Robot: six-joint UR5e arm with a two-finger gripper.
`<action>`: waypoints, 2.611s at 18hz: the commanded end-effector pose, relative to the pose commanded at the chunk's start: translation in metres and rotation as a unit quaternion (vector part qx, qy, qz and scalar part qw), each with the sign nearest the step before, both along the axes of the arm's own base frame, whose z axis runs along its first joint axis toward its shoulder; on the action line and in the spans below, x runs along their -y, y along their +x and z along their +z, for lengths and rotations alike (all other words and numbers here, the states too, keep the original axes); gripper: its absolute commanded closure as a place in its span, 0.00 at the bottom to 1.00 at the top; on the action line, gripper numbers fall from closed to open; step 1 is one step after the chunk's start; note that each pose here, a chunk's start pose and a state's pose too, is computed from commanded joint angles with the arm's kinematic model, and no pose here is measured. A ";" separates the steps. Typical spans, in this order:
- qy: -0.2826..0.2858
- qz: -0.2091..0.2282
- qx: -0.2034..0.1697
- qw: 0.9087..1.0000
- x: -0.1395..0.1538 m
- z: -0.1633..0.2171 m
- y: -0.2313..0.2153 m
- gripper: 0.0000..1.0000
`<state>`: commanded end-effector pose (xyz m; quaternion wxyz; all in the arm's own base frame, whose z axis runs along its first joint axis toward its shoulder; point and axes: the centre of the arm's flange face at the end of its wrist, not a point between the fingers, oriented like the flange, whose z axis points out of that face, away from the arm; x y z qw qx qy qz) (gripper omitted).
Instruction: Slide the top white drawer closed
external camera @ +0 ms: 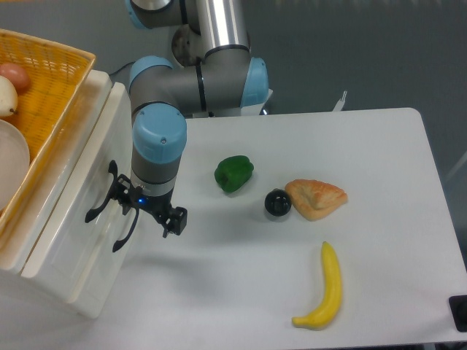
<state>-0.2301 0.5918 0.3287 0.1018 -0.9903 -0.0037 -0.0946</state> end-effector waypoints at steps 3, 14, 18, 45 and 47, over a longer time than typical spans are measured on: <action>0.002 0.003 0.000 1.000 0.002 0.002 -0.005 0.00; 0.021 -0.023 -0.020 0.999 0.019 0.007 -0.060 0.00; 0.029 -0.075 -0.040 0.996 0.033 0.008 -0.081 0.00; -0.045 -0.288 -0.110 0.950 0.167 -0.040 -0.254 0.00; -0.047 -0.288 -0.112 0.950 0.169 -0.037 -0.254 0.00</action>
